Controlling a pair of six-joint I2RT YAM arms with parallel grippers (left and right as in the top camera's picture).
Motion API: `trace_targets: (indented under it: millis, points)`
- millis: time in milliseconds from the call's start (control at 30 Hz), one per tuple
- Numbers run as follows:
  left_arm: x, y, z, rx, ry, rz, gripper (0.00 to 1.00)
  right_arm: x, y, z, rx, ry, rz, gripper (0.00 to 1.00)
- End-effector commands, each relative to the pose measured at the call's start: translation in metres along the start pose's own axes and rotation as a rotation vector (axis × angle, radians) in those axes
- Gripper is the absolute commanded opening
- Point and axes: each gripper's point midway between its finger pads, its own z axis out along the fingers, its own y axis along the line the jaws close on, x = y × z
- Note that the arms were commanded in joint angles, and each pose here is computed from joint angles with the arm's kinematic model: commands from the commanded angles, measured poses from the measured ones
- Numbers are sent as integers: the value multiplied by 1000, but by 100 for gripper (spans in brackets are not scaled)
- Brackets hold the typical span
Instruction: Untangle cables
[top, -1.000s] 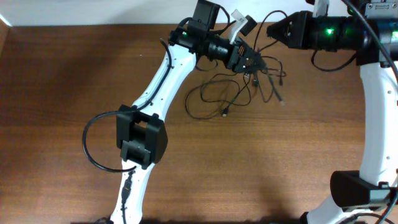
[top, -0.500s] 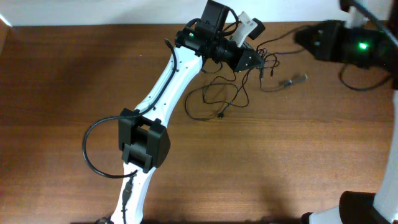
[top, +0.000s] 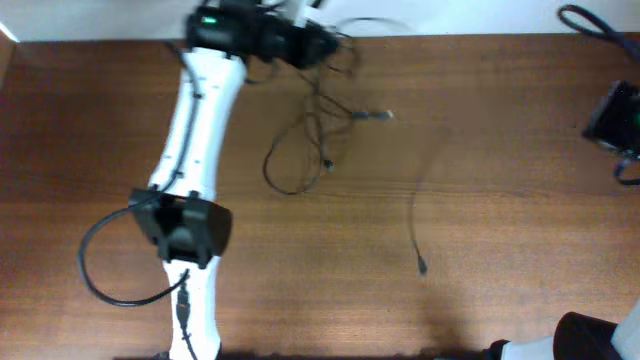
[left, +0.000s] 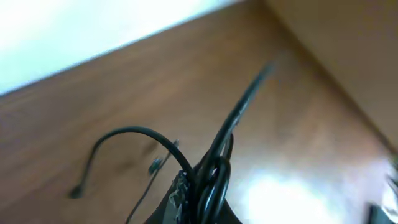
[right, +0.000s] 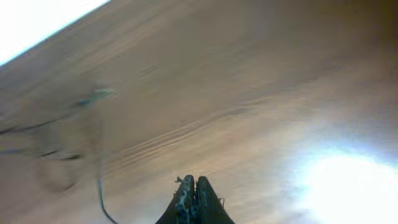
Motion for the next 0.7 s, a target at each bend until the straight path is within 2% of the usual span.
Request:
trace_targets:
  millis: [0, 33, 67, 133, 167, 200, 233, 267, 333, 400, 500, 533, 567, 600, 633, 667]
  points:
    - [-28, -5, -55, -101, -89, 37, 9, 2, -29, 18, 172, 33, 47, 4]
    - [-30, -6, -60, -105, -97, 41, 18, 5, -30, 27, 181, 67, 44, 4]
    - [-31, -7, -64, -107, -101, 41, 19, 9, -30, 36, 181, 99, 43, 4]
    - [-29, -13, -65, -83, -97, 37, 10, 16, -16, 49, 107, 160, 11, 4]
    - [-29, -26, -62, -16, -95, 37, 2, 24, 16, 54, -72, 210, -104, 5]
    - [-28, -33, -61, 14, -94, 39, 0, 30, 46, 53, -226, 227, -218, 16]
    - [-28, -39, -59, 39, -90, 40, 0, 33, 62, 50, -306, 227, -269, 22]
    - [-27, -46, -57, 68, -87, 42, 0, 34, 79, 48, -364, 220, -295, 33]
    - [-26, -58, -54, 115, -83, 45, 5, 36, 110, 43, -454, 200, -336, 50]
    - [-25, -70, -49, 150, -71, 1, 0, 39, 141, 38, -516, 175, -359, 54]
    - [-28, -72, -49, 164, -73, -91, 1, 46, 180, 34, -578, 156, -393, 55]
    - [-31, -78, -51, 199, -80, -121, 22, 50, 196, 36, -600, 159, -411, 56]
    - [-33, -82, -52, 226, -85, -129, 28, 54, 205, 39, -611, 166, -418, 56]
    - [-35, -87, -53, 255, -87, -131, 27, 57, 215, 42, -624, 171, -431, 56]
    - [-35, -94, -55, 294, -88, -126, 0, 61, 228, 47, -639, 177, -441, 57]
    - [-35, -96, -55, 307, -87, -130, 0, 63, 239, 49, -656, 172, -462, 57]
